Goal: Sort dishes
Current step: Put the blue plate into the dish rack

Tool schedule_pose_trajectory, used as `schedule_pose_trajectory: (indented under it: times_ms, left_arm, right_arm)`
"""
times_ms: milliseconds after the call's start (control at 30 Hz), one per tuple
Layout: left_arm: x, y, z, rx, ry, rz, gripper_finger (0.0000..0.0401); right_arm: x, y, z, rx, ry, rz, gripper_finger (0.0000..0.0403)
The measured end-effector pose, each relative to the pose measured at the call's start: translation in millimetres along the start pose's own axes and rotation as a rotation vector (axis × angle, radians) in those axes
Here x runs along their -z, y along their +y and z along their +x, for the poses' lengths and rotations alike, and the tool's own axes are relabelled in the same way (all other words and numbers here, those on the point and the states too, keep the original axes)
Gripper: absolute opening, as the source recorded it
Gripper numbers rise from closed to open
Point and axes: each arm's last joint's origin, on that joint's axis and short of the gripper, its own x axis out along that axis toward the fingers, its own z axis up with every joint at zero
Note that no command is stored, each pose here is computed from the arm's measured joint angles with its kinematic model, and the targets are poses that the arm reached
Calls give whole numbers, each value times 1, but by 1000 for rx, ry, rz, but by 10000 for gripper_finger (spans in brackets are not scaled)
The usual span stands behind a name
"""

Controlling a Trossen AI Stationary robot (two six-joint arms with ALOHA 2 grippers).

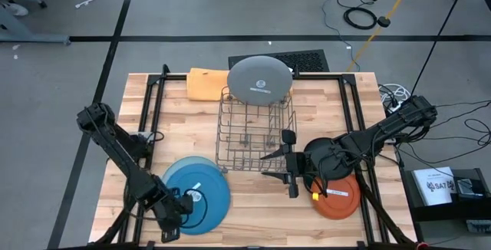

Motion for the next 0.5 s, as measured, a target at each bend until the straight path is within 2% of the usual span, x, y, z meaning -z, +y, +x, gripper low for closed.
schedule_pose_trajectory:
  times_ms: [100, 233, 367, 500]
  left_arm:
    - [6, -13, 1, 97, -21, 24, 63]
    - [15, -21, 1, 153, 30, -42, 63]
    - [33, -23, 7, 118, 104, -81, 62]
    - [48, -17, 30, 17, 291, -120, 62]
  right_arm:
    - [1, 0, 0, -1, 10, -4, 183]
    - [1, 1, 0, -6, 13, 23, 183]
    - [3, 2, 1, -10, 25, 21, 183]
    - [6, 5, 3, -14, 38, 10, 183]
